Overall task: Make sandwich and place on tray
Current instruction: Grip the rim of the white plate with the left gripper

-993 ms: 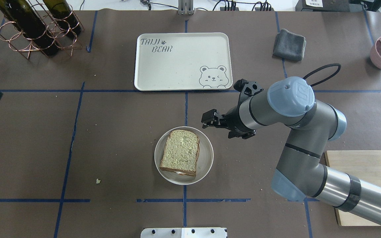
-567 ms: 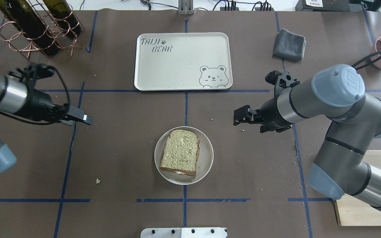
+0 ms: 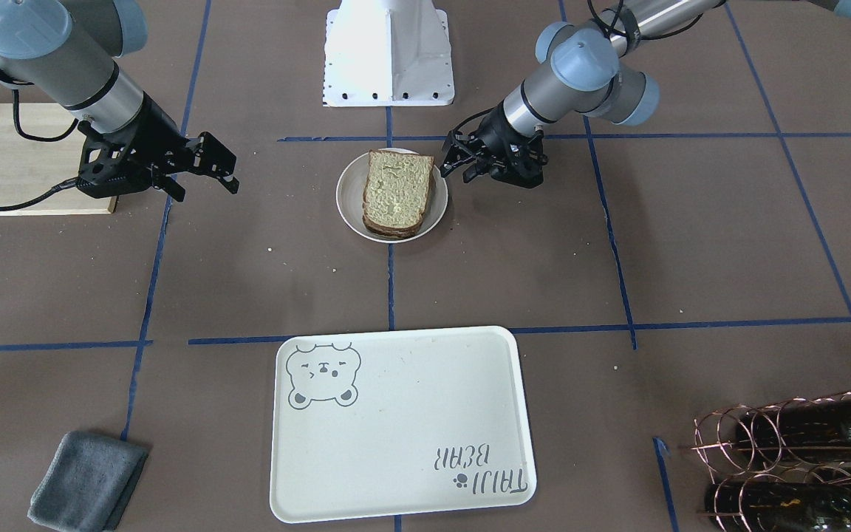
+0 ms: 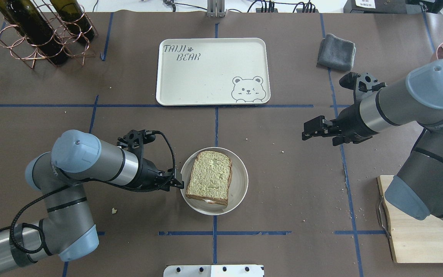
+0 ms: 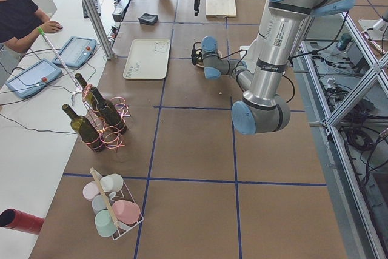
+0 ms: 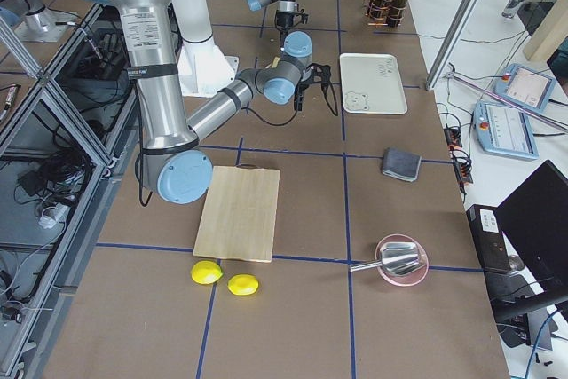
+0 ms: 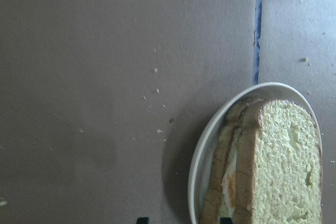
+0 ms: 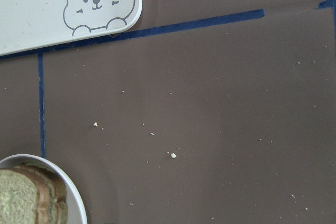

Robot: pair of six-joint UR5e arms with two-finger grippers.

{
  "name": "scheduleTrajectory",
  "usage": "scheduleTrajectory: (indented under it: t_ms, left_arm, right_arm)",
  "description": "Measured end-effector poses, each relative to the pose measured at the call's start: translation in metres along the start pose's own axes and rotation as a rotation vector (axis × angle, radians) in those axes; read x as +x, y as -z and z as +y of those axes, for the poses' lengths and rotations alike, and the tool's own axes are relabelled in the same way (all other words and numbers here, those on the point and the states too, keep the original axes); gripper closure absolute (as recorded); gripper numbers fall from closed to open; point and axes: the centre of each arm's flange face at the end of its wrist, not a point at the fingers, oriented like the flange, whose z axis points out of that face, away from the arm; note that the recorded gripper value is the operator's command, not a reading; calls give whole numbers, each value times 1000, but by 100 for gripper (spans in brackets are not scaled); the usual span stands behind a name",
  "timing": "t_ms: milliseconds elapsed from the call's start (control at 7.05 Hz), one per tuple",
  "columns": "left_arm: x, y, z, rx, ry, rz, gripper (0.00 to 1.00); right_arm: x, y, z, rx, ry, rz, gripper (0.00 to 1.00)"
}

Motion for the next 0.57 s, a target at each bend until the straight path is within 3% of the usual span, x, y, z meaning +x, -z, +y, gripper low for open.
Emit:
scheduleTrajectory:
  t_ms: [284, 567]
  left_arm:
    - [0, -13, 1, 12, 8, -18, 67]
    - [2, -20, -3, 40, 6, -25, 71]
  right_arm:
    - [4, 1, 0, 1, 3, 3, 0]
    - [5, 0, 0, 1, 2, 6, 0]
